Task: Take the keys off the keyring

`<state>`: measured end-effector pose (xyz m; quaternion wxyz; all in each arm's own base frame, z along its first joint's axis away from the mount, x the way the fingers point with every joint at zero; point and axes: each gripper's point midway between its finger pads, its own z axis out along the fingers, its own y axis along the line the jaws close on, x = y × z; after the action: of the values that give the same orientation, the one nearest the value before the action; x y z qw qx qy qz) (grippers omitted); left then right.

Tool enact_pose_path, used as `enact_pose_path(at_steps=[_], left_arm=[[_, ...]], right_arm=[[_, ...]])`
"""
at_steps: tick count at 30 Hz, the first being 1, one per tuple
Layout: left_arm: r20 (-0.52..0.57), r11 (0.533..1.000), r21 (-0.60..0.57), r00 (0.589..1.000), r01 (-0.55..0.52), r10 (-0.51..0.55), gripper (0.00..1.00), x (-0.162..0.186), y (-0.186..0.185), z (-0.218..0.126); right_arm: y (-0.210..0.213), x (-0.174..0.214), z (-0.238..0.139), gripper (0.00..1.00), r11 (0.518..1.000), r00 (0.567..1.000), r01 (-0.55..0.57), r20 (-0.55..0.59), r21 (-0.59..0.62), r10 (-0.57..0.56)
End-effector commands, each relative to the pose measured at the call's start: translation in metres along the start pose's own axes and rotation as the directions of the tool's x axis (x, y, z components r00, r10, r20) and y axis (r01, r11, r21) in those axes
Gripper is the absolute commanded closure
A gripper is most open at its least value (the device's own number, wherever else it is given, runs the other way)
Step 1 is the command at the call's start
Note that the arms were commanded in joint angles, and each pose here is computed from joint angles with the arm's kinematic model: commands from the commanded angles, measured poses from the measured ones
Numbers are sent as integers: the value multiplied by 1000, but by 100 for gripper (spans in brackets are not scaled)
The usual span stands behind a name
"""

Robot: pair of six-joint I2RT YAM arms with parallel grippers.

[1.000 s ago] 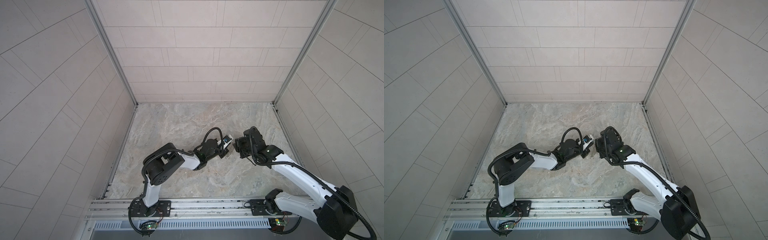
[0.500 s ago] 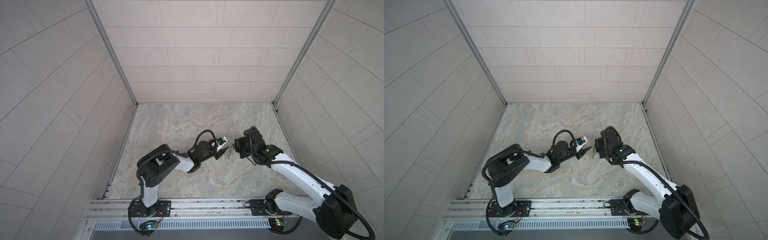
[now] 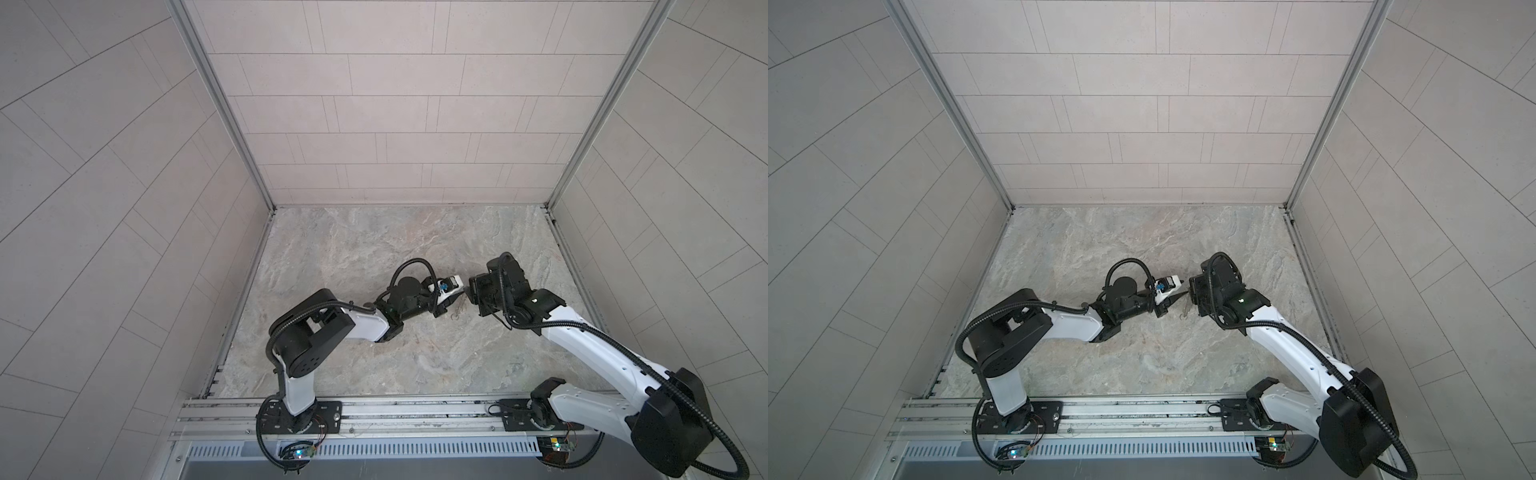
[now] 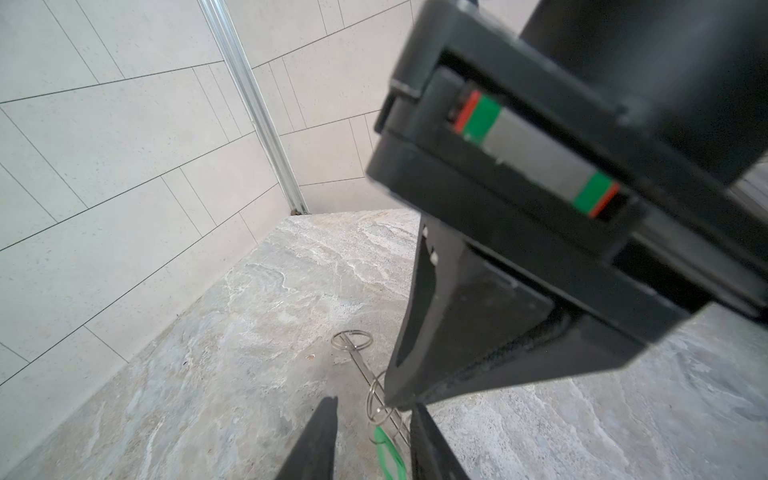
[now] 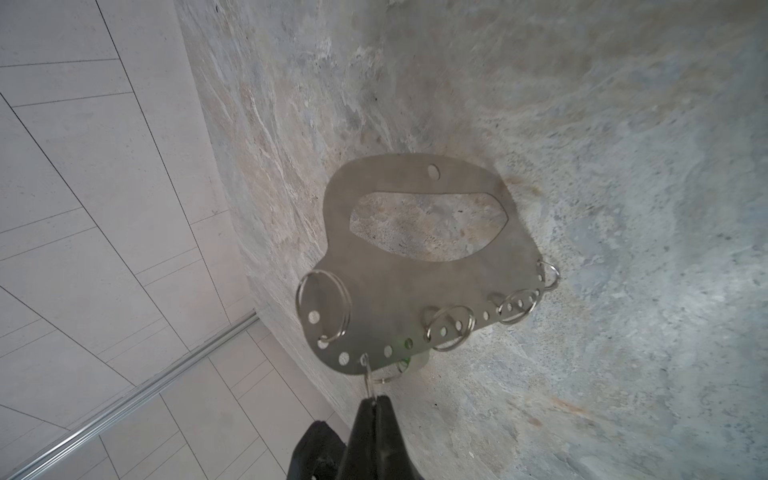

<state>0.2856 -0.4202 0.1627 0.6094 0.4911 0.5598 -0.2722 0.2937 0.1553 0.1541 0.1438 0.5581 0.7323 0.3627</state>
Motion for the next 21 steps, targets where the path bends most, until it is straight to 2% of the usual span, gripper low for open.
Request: enact_pose_path(at_steps=[1,11,15,21], left_arm=[[-21,998,20,998,-52,53,67,3,-1,9],[-89,990,45,987,-132,136,66,27,-3,10],[-62,990,7,988,-139,139,62,24,8,5],[-29,987,6,987,-160,160,65,12,11,9]], right_arm=[[2,4,0,100,998,998,-61,-17,2,61],[-1,3,-1,100,998,998,-62,-17,8,62],[2,2,-3,100,998,998,-59,-17,-1,59],[2,4,-2,100,999,998,-51,-26,8,51]])
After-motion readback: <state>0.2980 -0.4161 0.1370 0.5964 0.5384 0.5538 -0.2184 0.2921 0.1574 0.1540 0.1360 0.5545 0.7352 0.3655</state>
